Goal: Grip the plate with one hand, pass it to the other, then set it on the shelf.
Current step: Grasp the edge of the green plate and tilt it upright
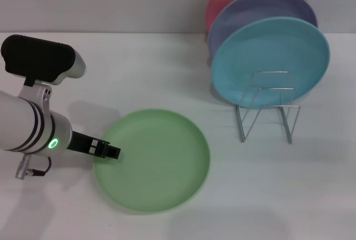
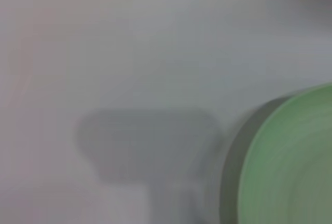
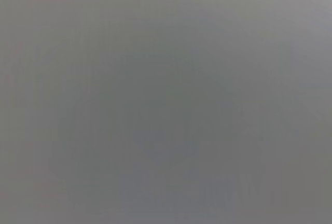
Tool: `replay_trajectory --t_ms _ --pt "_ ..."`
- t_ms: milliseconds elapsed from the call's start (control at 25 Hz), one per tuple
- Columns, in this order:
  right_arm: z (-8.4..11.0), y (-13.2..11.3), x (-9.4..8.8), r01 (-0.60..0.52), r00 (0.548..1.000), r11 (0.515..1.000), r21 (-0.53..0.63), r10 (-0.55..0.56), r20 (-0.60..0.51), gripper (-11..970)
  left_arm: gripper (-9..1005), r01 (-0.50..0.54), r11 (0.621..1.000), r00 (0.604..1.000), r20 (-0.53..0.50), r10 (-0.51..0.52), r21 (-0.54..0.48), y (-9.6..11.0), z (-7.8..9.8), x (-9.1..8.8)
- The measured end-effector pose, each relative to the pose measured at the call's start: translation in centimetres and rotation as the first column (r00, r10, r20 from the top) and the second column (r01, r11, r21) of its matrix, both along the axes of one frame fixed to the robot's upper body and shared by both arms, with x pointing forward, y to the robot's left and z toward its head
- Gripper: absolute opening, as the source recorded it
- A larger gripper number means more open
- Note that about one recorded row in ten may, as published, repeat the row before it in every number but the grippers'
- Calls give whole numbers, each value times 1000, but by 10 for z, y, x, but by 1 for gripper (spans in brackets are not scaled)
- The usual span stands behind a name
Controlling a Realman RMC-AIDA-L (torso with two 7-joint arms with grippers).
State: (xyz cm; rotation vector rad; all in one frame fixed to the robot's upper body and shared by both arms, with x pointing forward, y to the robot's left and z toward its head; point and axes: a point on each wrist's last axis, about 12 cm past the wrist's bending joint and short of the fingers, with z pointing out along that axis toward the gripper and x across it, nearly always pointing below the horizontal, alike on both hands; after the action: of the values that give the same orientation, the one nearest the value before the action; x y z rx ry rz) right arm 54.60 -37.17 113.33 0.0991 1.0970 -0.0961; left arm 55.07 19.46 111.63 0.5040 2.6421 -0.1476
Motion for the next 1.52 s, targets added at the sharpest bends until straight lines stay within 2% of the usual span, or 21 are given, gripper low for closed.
replay_trajectory --t_ms 760,920,1400,1520 --pt "1 -2 2 9 1000 1000 -20 -9 -8 571 705 -14 1000 999 -42 14 -7 0 -3 4" --pt "1 -2 2 13 1000 999 -31 -14 -9 569 510 -14 1000 999 -42 14 -7 -1 -2 4" --pt "0 -2 1 16 1000 999 -31 -16 -10 556 89 -14 1000 1000 -12 14 -18 -3 2 6" --pt "1 -1 0 16 1000 999 -32 -16 -5 553 81 -11 1000 1000 16 12 -28 -4 6 7"
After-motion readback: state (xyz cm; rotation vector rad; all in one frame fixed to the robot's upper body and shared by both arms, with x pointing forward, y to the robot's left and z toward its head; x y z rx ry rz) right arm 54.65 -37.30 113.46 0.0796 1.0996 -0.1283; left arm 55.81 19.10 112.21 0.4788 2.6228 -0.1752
